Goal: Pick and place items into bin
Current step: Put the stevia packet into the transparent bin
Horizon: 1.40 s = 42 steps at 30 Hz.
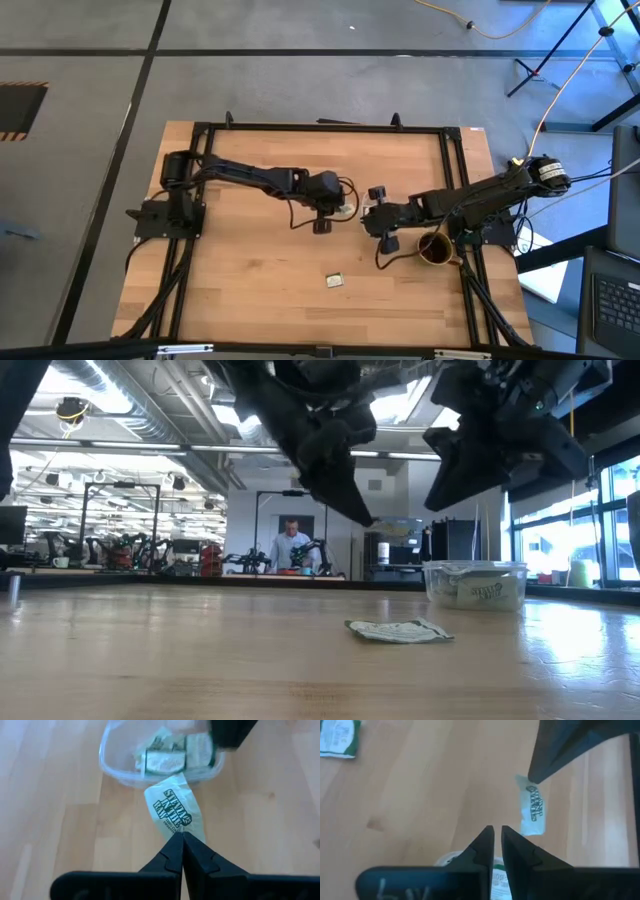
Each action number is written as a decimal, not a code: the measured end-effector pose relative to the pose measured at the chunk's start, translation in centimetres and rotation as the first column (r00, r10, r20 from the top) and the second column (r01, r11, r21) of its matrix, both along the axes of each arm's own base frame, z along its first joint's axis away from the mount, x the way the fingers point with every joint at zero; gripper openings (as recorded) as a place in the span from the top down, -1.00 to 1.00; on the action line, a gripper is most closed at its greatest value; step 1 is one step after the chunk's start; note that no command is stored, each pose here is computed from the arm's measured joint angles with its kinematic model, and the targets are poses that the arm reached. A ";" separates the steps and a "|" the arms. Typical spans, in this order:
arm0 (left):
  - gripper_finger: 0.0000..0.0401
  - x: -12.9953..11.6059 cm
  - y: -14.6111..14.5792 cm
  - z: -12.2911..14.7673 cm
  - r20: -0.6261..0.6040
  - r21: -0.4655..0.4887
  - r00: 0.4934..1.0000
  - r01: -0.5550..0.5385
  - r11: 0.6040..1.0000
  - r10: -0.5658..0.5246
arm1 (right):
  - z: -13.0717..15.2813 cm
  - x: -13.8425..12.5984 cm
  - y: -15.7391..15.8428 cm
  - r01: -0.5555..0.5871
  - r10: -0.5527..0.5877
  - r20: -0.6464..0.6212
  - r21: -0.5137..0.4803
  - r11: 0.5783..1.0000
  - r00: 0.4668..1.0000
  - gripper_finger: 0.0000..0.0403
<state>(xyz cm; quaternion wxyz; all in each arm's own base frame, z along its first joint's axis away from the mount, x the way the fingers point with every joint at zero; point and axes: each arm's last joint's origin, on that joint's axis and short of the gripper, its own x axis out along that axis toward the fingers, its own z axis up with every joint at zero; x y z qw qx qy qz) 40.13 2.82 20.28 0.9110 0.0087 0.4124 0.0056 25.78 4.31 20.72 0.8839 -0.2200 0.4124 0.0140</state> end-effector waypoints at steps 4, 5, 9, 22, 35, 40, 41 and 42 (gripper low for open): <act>0.99 0.0 -0.2 0.3 0.011 -0.025 1.000 0.019 0.999 -0.019 | 0.1 0.1 0.0 -0.001 0.001 0.014 0.001 1.000 1.000 0.78; 0.99 0.0 -0.2 0.3 0.012 -0.045 1.000 0.028 0.999 -0.027 | 0.1 0.1 0.0 -0.002 0.002 0.014 0.001 1.000 1.000 0.75; 0.99 0.0 -0.4 0.4 0.022 -0.116 0.999 0.052 0.992 -0.049 | 0.1 0.1 0.0 -0.003 0.003 0.014 0.000 1.000 1.000 0.54; 0.99 0.7 -0.5 1.1 0.111 -0.261 0.994 0.021 0.965 0.008 | 0.5 0.5 0.2 -0.003 0.002 0.073 0.014 1.000 0.997 0.01; 0.98 0.8 -0.3 1.3 0.138 -0.264 0.990 0.021 0.964 0.016 | 0.5 0.4 0.0 0.120 -0.123 0.091 0.032 0.992 0.988 0.45; 0.98 0.8 0.1 1.3 0.138 -0.263 0.990 0.011 0.965 0.026 | 0.4 0.3 0.0 0.120 -0.122 0.081 0.028 0.992 0.989 0.71; 0.98 0.8 0.2 1.3 0.138 -0.263 0.990 0.010 0.965 0.028 | 0.4 0.3 0.0 0.120 -0.121 0.078 0.027 0.992 0.989 0.76; 0.98 0.8 0.3 1.3 0.138 -0.263 0.990 0.007 0.965 0.030 | 0.4 0.3 0.0 0.119 -0.121 0.078 0.027 0.992 0.990 0.82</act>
